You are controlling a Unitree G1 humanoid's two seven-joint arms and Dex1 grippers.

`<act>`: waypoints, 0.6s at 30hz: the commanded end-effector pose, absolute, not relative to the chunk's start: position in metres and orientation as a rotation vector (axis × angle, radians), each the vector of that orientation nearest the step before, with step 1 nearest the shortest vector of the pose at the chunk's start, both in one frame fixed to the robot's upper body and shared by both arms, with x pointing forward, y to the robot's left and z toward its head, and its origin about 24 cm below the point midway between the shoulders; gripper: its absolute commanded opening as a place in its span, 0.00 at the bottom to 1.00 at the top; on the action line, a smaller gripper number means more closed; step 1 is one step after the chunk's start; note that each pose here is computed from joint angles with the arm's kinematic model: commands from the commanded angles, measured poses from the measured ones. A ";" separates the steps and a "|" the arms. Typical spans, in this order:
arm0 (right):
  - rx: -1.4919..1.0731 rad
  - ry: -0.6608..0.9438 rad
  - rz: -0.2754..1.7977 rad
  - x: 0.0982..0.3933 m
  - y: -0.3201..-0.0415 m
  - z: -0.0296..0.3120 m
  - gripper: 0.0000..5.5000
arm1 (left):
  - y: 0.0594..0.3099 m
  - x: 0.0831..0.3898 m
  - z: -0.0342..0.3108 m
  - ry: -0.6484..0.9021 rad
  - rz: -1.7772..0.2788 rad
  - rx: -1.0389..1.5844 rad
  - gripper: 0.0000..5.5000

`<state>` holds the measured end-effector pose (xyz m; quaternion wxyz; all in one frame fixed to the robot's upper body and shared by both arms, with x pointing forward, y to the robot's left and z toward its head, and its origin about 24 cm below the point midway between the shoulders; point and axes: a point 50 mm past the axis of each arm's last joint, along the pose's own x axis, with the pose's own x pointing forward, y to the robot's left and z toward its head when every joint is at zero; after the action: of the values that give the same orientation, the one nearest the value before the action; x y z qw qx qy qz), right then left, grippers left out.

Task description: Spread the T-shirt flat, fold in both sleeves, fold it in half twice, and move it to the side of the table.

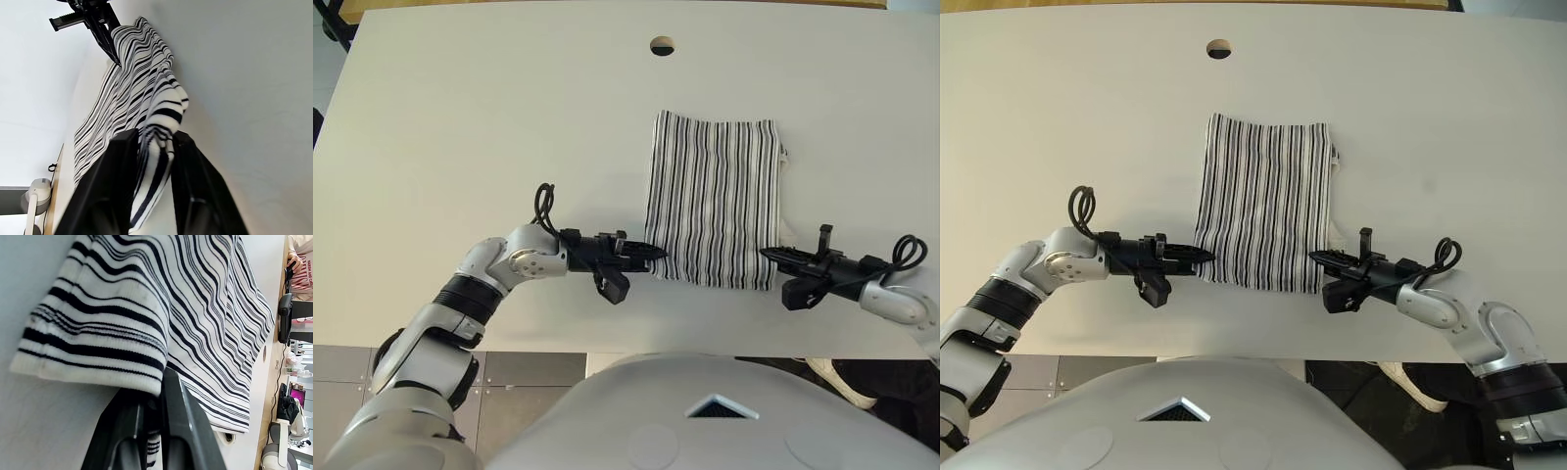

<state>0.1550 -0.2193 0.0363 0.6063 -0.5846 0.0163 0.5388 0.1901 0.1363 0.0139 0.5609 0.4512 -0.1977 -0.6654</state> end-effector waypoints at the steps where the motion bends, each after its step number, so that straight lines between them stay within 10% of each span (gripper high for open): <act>1: -1.318 0.092 1.277 0.145 -0.222 0.027 0.02 | 0.159 0.170 -0.008 -0.265 -1.627 1.063 0.10; 11: -1.069 0.091 1.306 0.110 -0.215 0.038 0.02 | 0.167 0.114 0.011 -0.153 -1.619 0.733 0.02; 18: -0.961 -0.007 1.184 0.138 -0.207 0.050 0.02 | 0.150 0.163 0.031 -0.227 -1.289 0.663 0.02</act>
<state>0.1194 -0.2104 0.0423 0.6960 -0.4425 0.0252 0.5649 0.1428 0.1543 0.0218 0.7173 0.2952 -0.0816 -0.6259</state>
